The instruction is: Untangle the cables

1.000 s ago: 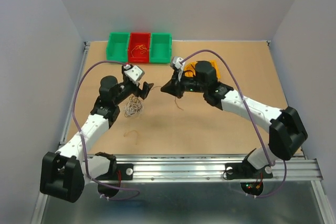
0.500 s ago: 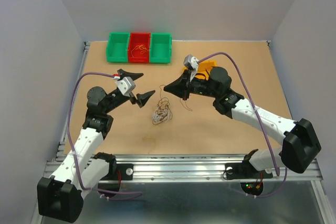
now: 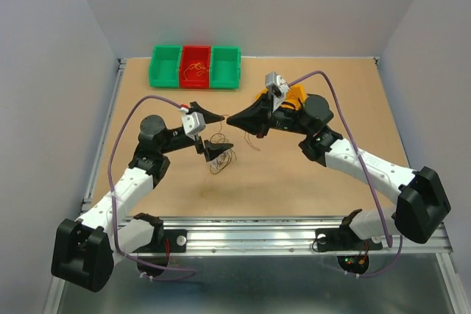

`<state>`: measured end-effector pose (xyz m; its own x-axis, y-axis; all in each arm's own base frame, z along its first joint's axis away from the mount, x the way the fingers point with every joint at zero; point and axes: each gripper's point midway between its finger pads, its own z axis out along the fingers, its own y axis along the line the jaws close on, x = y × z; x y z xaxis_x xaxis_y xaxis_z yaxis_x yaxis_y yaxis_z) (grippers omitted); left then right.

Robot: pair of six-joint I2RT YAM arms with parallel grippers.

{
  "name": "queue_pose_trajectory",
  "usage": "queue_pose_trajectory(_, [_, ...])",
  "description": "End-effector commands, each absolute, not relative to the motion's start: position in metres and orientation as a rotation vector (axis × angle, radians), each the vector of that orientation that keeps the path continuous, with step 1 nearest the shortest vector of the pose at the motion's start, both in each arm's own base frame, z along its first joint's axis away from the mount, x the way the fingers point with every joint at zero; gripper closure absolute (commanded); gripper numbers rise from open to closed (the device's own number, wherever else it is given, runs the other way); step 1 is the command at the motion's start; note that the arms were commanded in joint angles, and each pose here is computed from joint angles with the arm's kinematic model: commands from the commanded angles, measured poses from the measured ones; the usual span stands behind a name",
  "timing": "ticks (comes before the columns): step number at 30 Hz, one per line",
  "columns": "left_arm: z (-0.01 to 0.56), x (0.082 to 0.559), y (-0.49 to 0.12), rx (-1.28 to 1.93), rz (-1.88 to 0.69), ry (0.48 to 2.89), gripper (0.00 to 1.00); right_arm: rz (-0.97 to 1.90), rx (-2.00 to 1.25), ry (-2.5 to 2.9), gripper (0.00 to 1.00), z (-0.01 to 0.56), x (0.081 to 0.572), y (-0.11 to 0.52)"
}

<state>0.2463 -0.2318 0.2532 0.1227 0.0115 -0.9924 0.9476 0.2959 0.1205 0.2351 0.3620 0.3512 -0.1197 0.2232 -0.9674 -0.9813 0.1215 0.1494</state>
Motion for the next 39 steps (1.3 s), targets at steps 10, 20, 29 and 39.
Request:
queue_pose_trajectory(10, [0.295, 0.272, -0.256, 0.89, -0.798, 1.132, 0.01, 1.456, -0.795, 0.938, 1.0, 0.393, 0.223, 0.371])
queue_pose_trajectory(20, [0.273, 0.298, -0.255, 0.837, -0.748, 1.211, 0.3, 1.505, -0.55, 0.749, 0.99, 0.404, 0.227, 0.348])
queue_pose_trajectory(29, [0.26, 0.299, -0.257, 0.872, -0.743, 1.224, 0.73, 1.432, -0.476, 0.689, 0.99, 0.414, 0.229, 0.331])
queue_pose_trajectory(39, [0.258, 0.297, -0.256, 0.909, -0.727, 1.258, 1.0, 1.152, -0.349, 0.834, 0.72, 0.4, 0.261, 0.304])
